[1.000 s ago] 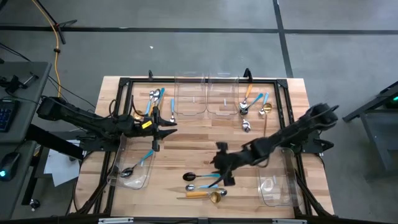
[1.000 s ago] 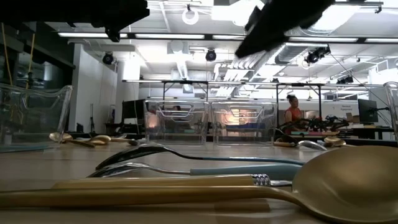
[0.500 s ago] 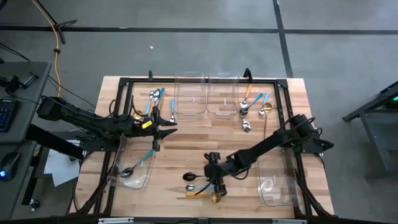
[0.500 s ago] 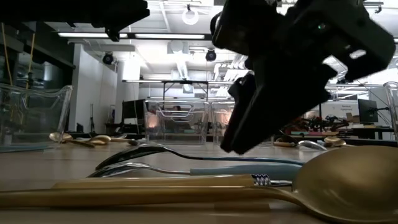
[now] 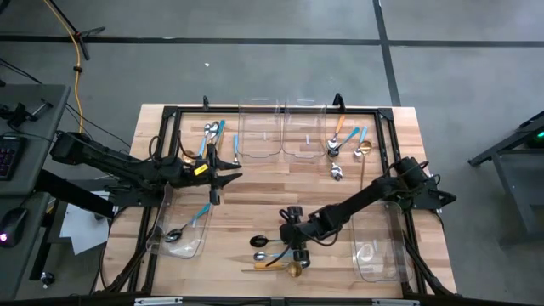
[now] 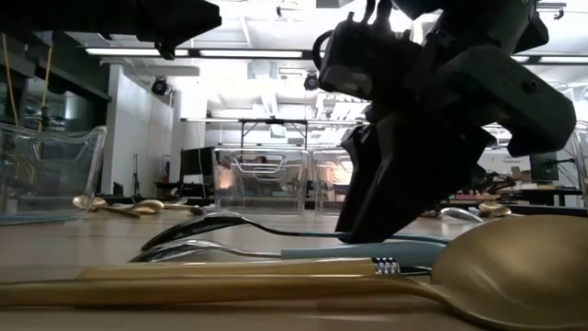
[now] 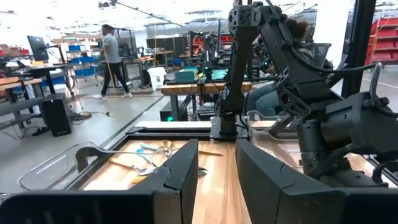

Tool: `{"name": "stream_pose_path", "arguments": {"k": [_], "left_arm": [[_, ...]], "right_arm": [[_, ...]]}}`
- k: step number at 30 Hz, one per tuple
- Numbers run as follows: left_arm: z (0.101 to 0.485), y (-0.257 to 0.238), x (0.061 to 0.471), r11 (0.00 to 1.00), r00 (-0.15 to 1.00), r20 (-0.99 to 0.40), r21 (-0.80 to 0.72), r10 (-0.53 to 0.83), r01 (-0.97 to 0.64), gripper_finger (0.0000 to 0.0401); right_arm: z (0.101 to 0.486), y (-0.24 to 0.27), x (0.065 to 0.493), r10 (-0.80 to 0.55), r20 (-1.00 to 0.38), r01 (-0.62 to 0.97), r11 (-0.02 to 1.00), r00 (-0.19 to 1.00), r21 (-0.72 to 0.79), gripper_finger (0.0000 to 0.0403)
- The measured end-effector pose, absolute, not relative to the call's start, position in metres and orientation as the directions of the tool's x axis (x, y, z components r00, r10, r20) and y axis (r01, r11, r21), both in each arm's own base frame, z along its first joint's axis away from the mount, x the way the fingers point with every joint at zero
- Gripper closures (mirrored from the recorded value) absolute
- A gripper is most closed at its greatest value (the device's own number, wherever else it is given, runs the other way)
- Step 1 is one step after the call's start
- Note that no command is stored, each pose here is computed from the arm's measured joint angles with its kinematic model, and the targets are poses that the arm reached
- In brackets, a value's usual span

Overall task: Sort silverware by color (type)
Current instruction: Put the black spoon into the bottom left transparent bin

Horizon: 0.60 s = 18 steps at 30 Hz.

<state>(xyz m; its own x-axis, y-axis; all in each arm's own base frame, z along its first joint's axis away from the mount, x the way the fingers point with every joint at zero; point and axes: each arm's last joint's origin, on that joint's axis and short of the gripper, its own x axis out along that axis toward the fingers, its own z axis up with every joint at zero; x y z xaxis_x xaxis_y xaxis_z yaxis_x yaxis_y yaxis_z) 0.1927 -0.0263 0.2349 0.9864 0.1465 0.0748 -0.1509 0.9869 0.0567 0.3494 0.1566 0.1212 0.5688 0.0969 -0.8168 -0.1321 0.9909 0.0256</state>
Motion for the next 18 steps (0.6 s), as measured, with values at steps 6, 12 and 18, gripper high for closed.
{"name": "stream_pose_path", "arguments": {"k": [6, 12, 18], "left_arm": [[0.2349, -0.0263, 0.1927, 0.987, 0.986, 0.075, 0.057, 0.147, -0.151, 0.0302], [0.235, -0.0263, 0.1927, 0.987, 0.986, 0.075, 0.057, 0.146, -0.15, 0.0302], [0.235, -0.0263, 0.1927, 0.987, 0.987, 0.075, 0.056, 0.145, -0.15, 0.0302]], "right_arm": [[0.119, 0.1555, 0.3472, 0.087, -0.818, -0.127, 0.992, 0.569, 0.017, 0.0301], [0.1187, 0.1551, 0.3463, 0.091, -0.824, -0.137, 0.99, 0.559, 0.016, 0.0388], [0.1196, 0.1548, 0.3453, 0.091, -0.829, -0.153, 0.988, 0.552, 0.007, 0.0388]]}}
